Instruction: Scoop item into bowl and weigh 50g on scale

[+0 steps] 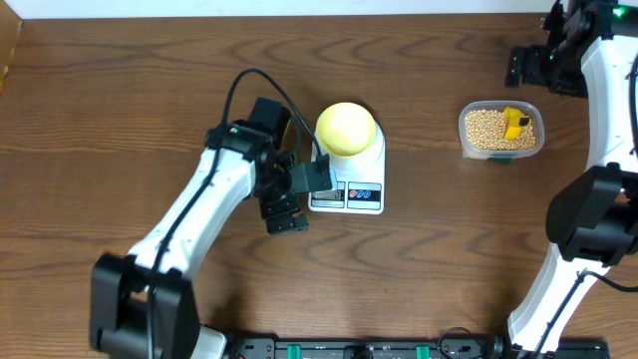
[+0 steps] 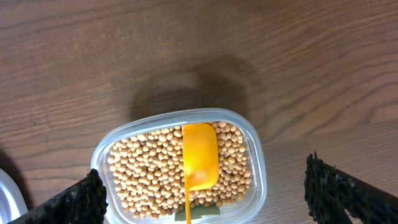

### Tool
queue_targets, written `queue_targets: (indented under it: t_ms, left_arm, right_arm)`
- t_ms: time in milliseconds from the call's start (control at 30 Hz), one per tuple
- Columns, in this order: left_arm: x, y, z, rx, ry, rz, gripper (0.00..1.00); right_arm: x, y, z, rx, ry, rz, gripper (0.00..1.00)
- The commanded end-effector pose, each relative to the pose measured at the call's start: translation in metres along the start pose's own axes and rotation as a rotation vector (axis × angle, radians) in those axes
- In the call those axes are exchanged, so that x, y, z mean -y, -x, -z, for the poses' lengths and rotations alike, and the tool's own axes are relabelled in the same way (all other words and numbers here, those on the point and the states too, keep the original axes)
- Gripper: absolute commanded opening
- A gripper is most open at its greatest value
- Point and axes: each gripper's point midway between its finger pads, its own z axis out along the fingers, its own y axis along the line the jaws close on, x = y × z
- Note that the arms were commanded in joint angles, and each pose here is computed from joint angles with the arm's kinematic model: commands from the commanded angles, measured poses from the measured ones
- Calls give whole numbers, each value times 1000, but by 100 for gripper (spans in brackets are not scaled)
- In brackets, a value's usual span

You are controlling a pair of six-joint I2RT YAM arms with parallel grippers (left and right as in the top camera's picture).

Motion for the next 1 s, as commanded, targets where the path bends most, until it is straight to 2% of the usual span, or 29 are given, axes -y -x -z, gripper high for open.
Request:
queue_targets:
  t_ms: [0, 400, 567, 967]
  left_arm:
    - [-6, 8, 1, 34, 6, -25, 98]
    - [-3, 17, 5, 86, 1, -60, 98]
    - [-2, 10, -3, 78, -3, -101, 98]
    - [-19, 5, -29, 71, -18, -80, 98]
  right_arm:
    - [4, 4, 4, 15, -12, -3, 99]
    - [4, 4, 4, 15, -12, -3, 99]
    - [4, 4, 4, 15, -12, -3, 99]
    - [4, 4, 4, 15, -12, -3, 99]
